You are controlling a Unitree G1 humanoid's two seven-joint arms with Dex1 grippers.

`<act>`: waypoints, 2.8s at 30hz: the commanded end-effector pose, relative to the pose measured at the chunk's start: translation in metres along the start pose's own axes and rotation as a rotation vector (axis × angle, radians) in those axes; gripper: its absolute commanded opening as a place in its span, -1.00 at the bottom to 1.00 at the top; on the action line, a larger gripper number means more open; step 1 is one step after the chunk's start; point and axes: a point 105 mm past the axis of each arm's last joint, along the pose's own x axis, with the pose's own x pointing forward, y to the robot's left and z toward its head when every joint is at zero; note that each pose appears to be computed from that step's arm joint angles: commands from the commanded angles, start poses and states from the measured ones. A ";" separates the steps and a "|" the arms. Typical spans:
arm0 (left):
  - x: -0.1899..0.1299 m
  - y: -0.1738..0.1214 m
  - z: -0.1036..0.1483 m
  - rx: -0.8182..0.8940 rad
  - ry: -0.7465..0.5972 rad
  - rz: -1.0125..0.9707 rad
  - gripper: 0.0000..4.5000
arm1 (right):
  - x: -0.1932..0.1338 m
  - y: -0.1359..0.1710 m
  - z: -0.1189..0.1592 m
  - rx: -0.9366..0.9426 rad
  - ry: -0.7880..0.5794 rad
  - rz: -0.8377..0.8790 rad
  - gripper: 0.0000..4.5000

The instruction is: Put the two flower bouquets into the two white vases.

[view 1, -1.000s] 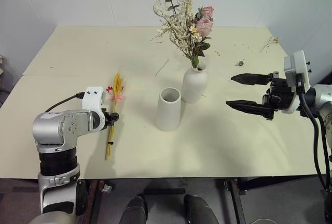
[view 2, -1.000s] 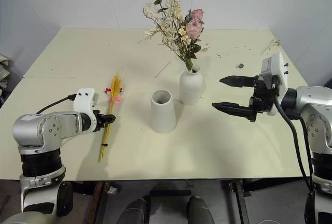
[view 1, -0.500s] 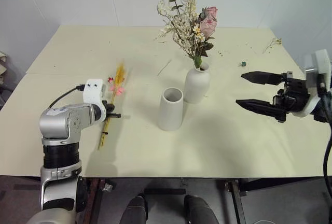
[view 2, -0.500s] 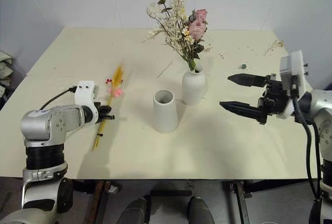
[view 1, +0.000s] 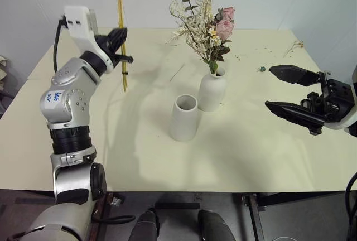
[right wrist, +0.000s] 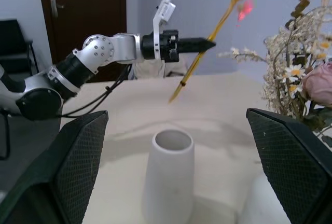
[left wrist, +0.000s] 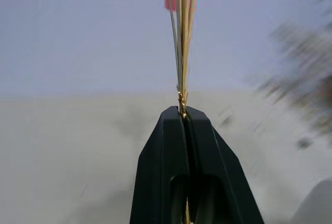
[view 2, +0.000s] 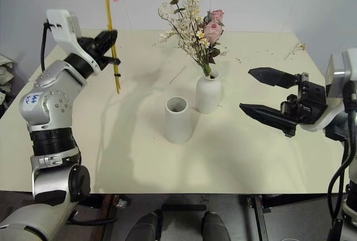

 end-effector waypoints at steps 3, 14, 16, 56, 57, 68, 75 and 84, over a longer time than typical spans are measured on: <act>0.008 -0.036 0.057 -0.086 -0.250 -0.226 -0.99 | -0.004 0.010 0.022 -0.094 -0.091 -0.035 1.00; 0.013 -0.079 0.071 -0.236 -0.315 -0.468 -0.99 | 0.000 0.039 0.009 -0.064 -0.095 0.031 1.00; 0.012 -0.083 0.068 -0.242 -0.288 -0.504 -0.99 | 0.000 0.044 0.004 -0.058 -0.053 0.072 1.00; 0.010 -0.138 -0.042 -0.363 -0.170 -0.770 -0.99 | -0.001 0.043 -0.020 -0.003 0.046 0.142 1.00; 0.010 -0.138 -0.043 -0.359 -0.163 -0.771 -0.99 | -0.001 0.042 -0.020 -0.004 0.046 0.140 1.00; 0.000 -0.134 -0.056 -0.320 -0.099 -0.769 -0.99 | -0.002 0.041 -0.020 -0.003 0.056 0.124 1.00; -0.007 -0.133 -0.057 -0.340 -0.067 -0.809 -0.61 | -0.001 0.038 -0.021 -0.004 0.061 0.125 1.00; -0.011 -0.133 -0.045 -0.300 -0.083 -0.833 0.62 | -0.003 0.035 -0.019 -0.014 0.070 0.121 1.00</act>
